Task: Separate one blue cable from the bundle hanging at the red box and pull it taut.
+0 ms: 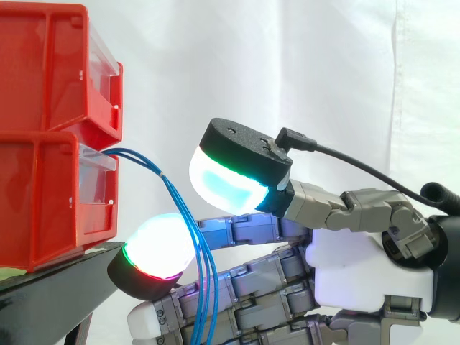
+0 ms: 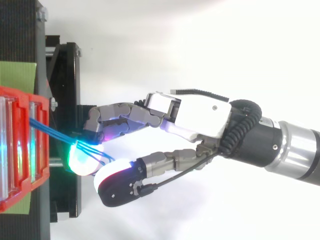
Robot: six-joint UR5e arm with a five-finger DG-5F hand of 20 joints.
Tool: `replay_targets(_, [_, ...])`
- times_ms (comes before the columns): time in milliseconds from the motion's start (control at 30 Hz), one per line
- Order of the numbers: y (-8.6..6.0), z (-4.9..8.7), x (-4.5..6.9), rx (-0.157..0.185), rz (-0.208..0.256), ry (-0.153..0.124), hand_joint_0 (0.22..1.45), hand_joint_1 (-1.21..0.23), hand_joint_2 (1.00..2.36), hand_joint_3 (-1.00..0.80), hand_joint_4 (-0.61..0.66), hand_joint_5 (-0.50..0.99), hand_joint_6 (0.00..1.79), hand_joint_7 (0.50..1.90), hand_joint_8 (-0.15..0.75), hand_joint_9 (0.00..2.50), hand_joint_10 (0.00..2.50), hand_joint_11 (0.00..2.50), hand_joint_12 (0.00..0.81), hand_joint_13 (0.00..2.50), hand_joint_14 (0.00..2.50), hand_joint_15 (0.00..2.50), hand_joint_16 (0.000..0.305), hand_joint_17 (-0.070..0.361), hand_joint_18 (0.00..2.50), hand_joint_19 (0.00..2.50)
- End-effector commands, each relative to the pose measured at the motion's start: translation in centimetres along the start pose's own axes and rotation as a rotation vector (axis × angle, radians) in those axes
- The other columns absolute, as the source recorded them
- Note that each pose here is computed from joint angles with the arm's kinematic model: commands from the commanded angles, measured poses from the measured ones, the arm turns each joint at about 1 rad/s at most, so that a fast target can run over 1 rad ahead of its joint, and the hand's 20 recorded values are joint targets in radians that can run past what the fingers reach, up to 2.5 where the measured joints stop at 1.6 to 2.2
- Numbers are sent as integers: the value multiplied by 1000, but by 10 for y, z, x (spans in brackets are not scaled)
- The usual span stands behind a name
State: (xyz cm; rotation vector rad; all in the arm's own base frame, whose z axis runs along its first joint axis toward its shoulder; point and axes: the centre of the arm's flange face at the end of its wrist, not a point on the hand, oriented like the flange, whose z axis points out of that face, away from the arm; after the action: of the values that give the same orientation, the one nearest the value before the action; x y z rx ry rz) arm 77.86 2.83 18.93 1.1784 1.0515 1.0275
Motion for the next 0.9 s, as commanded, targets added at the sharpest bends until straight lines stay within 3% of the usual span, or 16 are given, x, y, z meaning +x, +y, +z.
replay_targets(0, [0,1,1,-1,13,1,606,-578,1009,-424,213,-116,502,1258,285,676,7,205,267,467,3,69,34,78,421,261])
replay_targets(133, [3,2,1,-9,34,-2,608,-558,1009,-414,200,-106,505,1346,284,684,7,201,266,475,1,69,35,78,431,260])
replay_targets(267, [5,5,-2,-11,36,-5,619,-544,1011,-394,197,-121,587,1241,288,697,9,219,265,480,2,69,35,78,442,264])
replay_targets(400, [9,8,-6,-13,41,-10,618,-539,1011,-397,196,-124,606,1225,288,704,8,230,266,489,2,69,35,78,444,260])
replay_targets(867, [15,11,-13,26,44,-18,634,-427,1010,-405,229,-91,590,1289,295,778,8,221,260,521,3,72,35,78,477,266])
